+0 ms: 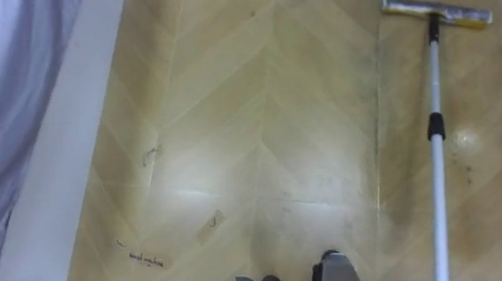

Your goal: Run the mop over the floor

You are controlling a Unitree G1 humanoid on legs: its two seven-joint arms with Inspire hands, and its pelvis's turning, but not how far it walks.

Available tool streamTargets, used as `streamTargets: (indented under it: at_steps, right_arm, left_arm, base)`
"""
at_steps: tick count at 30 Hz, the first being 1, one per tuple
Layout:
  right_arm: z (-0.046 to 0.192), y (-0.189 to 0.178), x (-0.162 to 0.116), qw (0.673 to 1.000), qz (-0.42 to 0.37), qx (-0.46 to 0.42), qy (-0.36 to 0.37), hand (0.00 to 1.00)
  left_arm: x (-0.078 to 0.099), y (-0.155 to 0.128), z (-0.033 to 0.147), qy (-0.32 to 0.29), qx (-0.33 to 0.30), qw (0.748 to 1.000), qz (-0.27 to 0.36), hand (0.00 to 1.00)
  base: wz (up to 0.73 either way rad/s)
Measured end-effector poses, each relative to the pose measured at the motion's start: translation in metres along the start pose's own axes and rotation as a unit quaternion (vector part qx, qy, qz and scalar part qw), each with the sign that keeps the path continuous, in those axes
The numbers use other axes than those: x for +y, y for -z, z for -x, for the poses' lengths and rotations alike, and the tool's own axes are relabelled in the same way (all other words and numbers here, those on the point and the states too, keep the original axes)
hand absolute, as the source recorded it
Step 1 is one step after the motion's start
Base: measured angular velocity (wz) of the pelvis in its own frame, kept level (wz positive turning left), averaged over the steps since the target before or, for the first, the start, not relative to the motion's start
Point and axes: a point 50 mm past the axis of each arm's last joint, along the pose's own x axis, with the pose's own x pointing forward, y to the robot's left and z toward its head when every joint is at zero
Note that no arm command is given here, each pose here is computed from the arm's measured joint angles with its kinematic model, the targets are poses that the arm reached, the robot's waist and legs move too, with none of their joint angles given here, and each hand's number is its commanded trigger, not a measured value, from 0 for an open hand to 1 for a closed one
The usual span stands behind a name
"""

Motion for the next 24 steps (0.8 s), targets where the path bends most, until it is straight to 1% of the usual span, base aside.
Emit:
streamTargets:
  at_steps: [1,2,3,4,6,8,10,13,14,16,18,19,21,22,24]
  right_arm:
    - [0.004,-0.023,-0.007,1.0,-0.006,-0.016,-0.002,1.0]
    - [0.007,-0.035,-0.013,1.0,-0.009,-0.029,0.001,1.0]
    - [0.014,-0.06,-0.026,0.998,-0.021,-0.058,0.01,1.0]
    - [0.018,-0.072,-0.032,0.997,-0.03,-0.075,0.013,1.0]
    - [0.034,-0.111,-0.047,0.99,-0.042,-0.135,0.021,1.0]
    - [0.046,-0.136,-0.05,0.985,-0.049,-0.164,0.01,1.0]
    - [0.046,-0.135,-0.051,0.986,-0.055,-0.158,0.003,1.0]
    - [0.036,-0.116,-0.048,0.988,-0.05,-0.143,-0.002,1.0]
    - [0.031,-0.105,-0.042,0.99,-0.045,-0.131,-0.01,1.0]
    - [0.021,-0.083,-0.033,0.993,-0.039,-0.108,-0.022,1.0]
    - [0.008,-0.041,-0.025,0.997,-0.03,-0.062,-0.029,1.0]
    - [0.004,-0.018,-0.025,0.999,-0.017,-0.034,-0.025,1.0]
    - [-0.001,0.01,-0.022,1.0,0.021,0.0,-0.015,1.0]
    - [-0.002,0.022,-0.013,0.999,0.04,0.013,-0.016,1.0]
    - [-0.003,0.035,0.002,0.997,0.06,0.028,-0.026,1.0]
  left_arm:
    - [0.009,0.0,0.0,-0.01,0.003,1.0,0.005,0.0]
    - [0.012,-0.001,0.0,-0.014,0.002,1.0,0.005,0.0]
    - [0.02,-0.004,0.001,-0.024,-0.003,1.0,0.009,0.0]
    - [0.024,-0.005,0.001,-0.032,-0.006,0.999,0.008,0.0]
    - [0.039,-0.001,0.003,-0.052,-0.003,0.999,-0.002,0.0]
    - [0.04,0.007,0.004,-0.052,0.007,0.999,-0.006,0.0]
    - [0.034,0.02,0.007,-0.03,0.015,0.999,-0.024,0.0]
    - [0.032,0.016,0.006,-0.02,0.015,0.998,-0.05,0.0]
    - [0.029,0.013,0.005,-0.017,0.01,0.998,-0.053,0.0]
    - [0.023,0.01,0.004,-0.011,0.008,0.999,-0.044,0.0]
    - [0.013,0.001,0.002,-0.006,0.003,0.999,-0.044,0.0]
    - [0.006,-0.005,0.001,-0.001,-0.004,0.999,-0.032,0.0]
    - [-0.002,-0.012,0.0,0.006,-0.015,1.0,-0.009,0.0]
    - [-0.003,-0.016,-0.001,0.007,-0.023,1.0,0.002,0.0]
    - [-0.008,-0.018,-0.001,0.01,-0.03,0.999,0.011,0.0]
  base:
    - [0.11]
    - [0.26]
    - [0.26]
    - [0.29]
    - [0.19]
    - [0.04]
    - [0.13]
    - [0.38]
    - [0.23]
    - [0.1]
    - [0.0]
    - [0.0]
    - [-0.15]
    - [-0.31]
    - [-0.54]
